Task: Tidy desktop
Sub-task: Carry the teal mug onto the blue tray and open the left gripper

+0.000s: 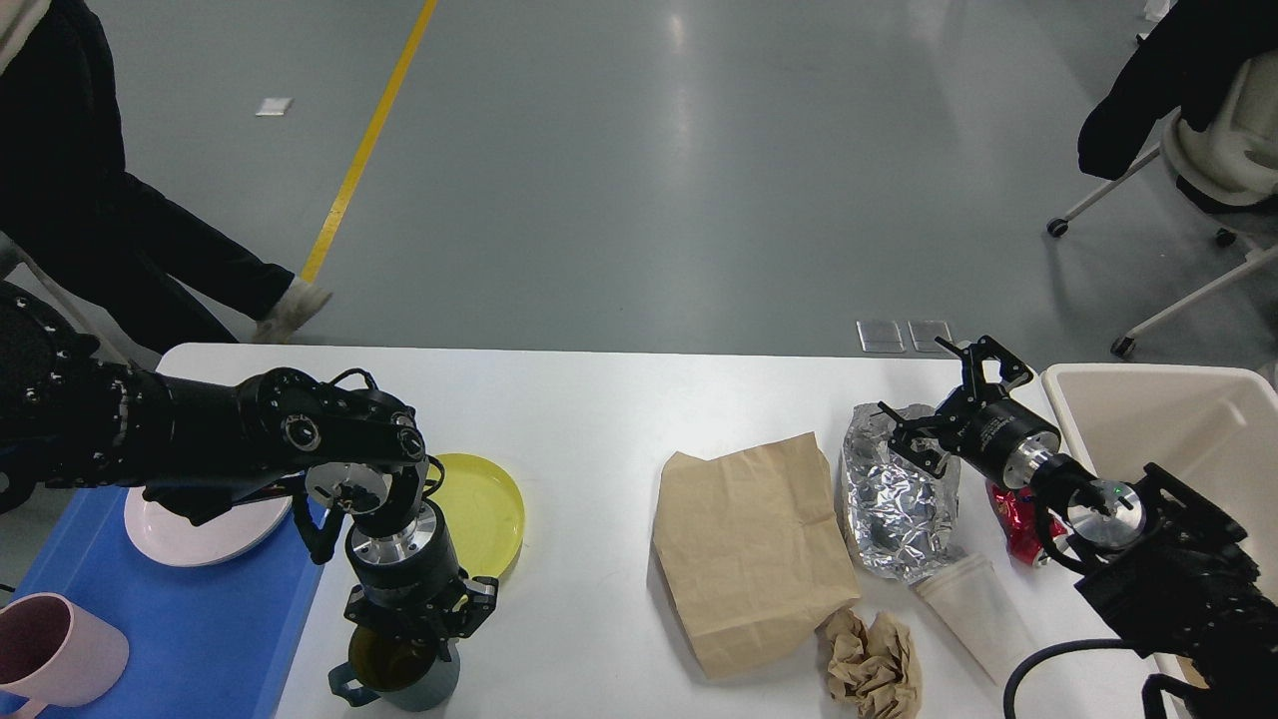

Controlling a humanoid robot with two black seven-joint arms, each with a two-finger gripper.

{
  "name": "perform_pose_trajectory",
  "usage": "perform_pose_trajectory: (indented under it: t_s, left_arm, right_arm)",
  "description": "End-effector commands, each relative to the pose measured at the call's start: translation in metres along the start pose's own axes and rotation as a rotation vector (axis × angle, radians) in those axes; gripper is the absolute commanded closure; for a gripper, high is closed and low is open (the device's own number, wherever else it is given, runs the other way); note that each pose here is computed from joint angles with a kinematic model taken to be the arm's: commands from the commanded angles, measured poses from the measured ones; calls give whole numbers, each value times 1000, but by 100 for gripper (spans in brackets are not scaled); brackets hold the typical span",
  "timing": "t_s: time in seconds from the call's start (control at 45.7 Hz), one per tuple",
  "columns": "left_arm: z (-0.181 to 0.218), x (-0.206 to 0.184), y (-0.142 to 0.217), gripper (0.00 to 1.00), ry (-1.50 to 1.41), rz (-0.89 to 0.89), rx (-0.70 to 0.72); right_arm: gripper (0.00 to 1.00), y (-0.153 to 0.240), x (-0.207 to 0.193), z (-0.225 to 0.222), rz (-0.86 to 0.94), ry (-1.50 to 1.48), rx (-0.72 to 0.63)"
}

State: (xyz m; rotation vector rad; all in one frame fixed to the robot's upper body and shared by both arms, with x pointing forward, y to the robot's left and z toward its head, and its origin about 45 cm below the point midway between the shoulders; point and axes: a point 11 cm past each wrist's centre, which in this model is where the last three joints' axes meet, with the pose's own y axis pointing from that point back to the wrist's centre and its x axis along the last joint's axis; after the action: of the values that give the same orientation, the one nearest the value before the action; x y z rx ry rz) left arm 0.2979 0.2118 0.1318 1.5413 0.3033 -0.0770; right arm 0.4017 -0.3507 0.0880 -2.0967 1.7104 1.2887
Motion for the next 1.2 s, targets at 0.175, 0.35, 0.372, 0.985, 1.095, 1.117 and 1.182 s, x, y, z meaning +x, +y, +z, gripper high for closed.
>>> perform_pose_trajectory:
  t_s: [0.175,0.35,0.372,0.985,1.095,1.117,1.182]
  left_arm:
    - [-7,-8,12,100,-48,-110,13]
    - [-18,-19,40,100,-49,-258,-24]
    - [-18,-18,44,100,-44,-254,-24]
    - [-138,18,92,100,260,-76,39]
    - [-159,31,94,100,315,-27,52]
    - [-162,33,93,100,323,-22,55]
    - [-170,39,88,100,342,-5,67]
  right_arm:
    - [0,0,0,0,0,0,0]
    - [0,0,-1,0,-1,0,1]
    - [0,0,0,0,0,0,0]
    - [0,0,0,0,0,0,0]
    - [0,0,0,0,0,0,0]
    - [0,0,0,0,0,0,-2]
    - [0,0,0,-1,0,1,1]
